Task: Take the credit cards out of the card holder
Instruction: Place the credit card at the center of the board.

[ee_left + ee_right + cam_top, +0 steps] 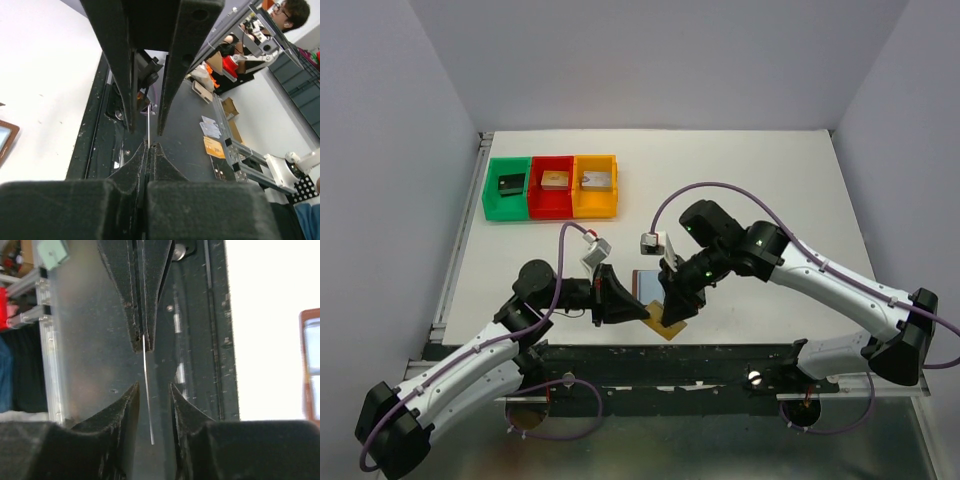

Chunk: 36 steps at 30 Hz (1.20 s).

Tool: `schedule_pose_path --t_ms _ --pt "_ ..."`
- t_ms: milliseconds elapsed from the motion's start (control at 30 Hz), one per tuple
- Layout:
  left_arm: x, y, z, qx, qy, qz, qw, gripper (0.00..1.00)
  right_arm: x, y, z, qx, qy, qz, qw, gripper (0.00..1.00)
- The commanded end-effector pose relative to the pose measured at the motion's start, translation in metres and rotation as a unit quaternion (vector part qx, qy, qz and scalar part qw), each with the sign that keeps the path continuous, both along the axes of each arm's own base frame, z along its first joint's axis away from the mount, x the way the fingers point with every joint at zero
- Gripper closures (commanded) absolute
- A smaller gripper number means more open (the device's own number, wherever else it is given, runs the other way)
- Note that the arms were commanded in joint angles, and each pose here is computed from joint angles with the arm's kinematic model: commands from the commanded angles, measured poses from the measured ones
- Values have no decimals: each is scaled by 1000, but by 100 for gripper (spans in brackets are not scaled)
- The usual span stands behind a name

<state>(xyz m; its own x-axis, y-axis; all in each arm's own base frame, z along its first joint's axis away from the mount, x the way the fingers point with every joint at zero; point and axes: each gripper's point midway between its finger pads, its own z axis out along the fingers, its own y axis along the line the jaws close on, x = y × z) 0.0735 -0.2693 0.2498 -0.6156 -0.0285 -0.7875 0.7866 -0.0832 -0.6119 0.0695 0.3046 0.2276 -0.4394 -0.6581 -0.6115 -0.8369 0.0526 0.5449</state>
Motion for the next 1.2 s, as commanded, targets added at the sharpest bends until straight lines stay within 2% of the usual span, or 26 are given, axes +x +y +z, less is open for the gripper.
schedule_pose_path --t_ms 0,33,100,167,300,367,467,567,633,667,833,900,1167 --pt "15 4 -6 8 -8 65 998 100 29 3 7 -8 -60 -91 994 54" --pt "24 7 -13 21 -4 97 995 100 41 0 6 -15 -79 -125 989 46" --pt "50 21 -27 50 17 188 981 100 63 -11 11 -20 -107 -196 975 41" --pt "83 49 -42 75 51 297 951 100 82 -25 15 -16 -122 -261 957 41" --pt "120 103 -71 97 140 434 884 100 106 -46 21 12 -159 -346 925 40" --pt "133 121 -85 106 191 470 855 100 111 -52 18 18 -168 -369 914 40" --pt "153 137 -105 112 252 491 826 100 118 -55 6 17 -164 -401 901 40" --pt "177 152 -120 113 280 514 803 100 118 -51 -3 27 -151 -410 899 41" --pt "192 160 -128 115 282 524 796 100 116 -49 -6 45 -144 -412 899 41" --pt "200 171 -132 116 288 535 786 100 113 -48 -7 50 -140 -407 901 41" --pt "227 203 -147 87 330 558 756 100 96 -40 -18 57 -113 -370 921 41" --pt "239 211 -151 99 333 568 746 100 96 -38 -22 58 -110 -366 922 41" --pt "270 225 -163 131 344 552 748 100 92 -33 -34 53 -97 -351 930 41"
